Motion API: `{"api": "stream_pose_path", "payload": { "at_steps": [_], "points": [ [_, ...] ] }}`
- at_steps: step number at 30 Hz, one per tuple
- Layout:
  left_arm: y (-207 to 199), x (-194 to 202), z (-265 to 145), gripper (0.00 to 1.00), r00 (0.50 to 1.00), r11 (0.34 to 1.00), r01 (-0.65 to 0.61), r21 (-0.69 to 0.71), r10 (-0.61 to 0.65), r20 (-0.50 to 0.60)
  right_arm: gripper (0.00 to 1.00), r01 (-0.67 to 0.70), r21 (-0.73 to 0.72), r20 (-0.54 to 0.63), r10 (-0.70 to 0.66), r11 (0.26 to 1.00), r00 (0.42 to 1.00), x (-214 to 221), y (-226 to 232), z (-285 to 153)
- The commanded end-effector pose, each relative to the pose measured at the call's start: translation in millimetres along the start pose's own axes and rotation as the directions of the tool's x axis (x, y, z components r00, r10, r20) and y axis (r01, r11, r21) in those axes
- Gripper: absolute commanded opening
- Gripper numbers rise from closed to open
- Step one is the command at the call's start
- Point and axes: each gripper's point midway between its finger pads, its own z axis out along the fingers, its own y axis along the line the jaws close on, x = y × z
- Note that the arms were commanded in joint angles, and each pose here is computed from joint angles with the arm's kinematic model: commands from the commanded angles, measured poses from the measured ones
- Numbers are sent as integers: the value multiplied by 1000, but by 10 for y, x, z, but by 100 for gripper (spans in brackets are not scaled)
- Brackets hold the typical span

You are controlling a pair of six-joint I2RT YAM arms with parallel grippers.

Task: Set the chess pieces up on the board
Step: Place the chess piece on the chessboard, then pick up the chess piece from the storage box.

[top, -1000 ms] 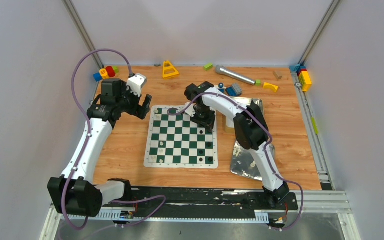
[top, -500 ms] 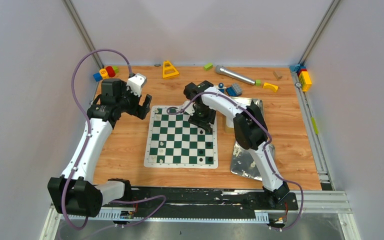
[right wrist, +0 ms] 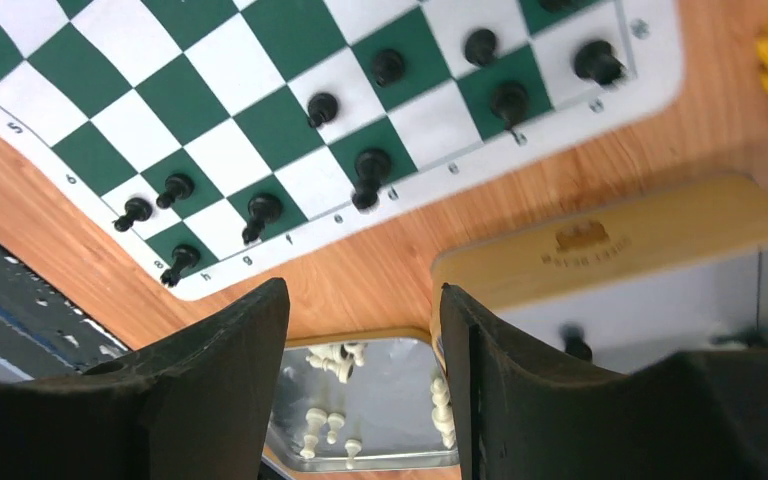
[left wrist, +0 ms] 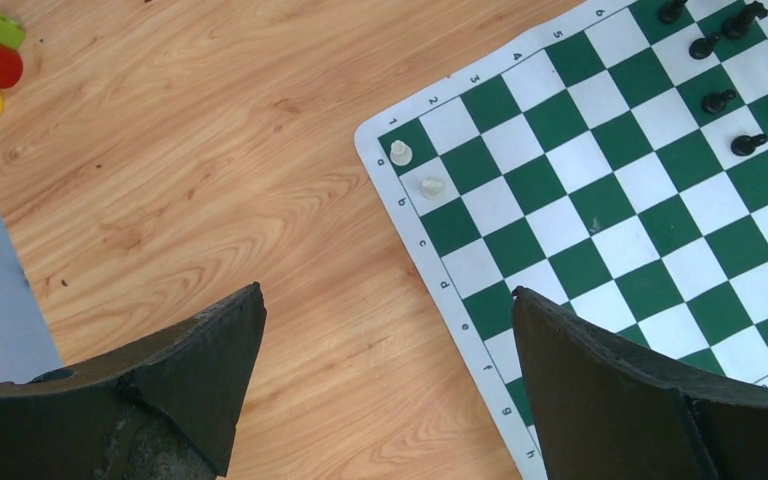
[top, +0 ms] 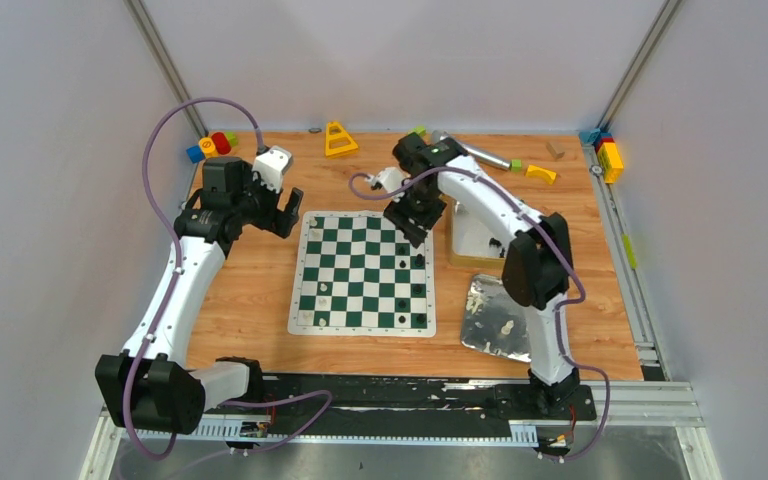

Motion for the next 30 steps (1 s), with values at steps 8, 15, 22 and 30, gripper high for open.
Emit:
{"api": "stream_pose_path", "payload": {
  "at_steps": [8,15,22,30],
  "points": [
    [32,-155,-28,100,998,1000,28,-11,-28,61,57,-388,2,383,358,922,851,408,-942,-940],
    [69,-89,64,100,998,999,49,-22,-49,27,53,-588,71,423,510,806,749,882,-1568,-762],
    [6,-126,48,100,998,999,46,10,-47,51,41,-694,168,447,573,700,687,1126,-1967,-314],
    [-17,-143,39,100,997,999,49,20,-50,64,38,-729,272,468,575,629,671,1322,-2239,60]
  ]
}}
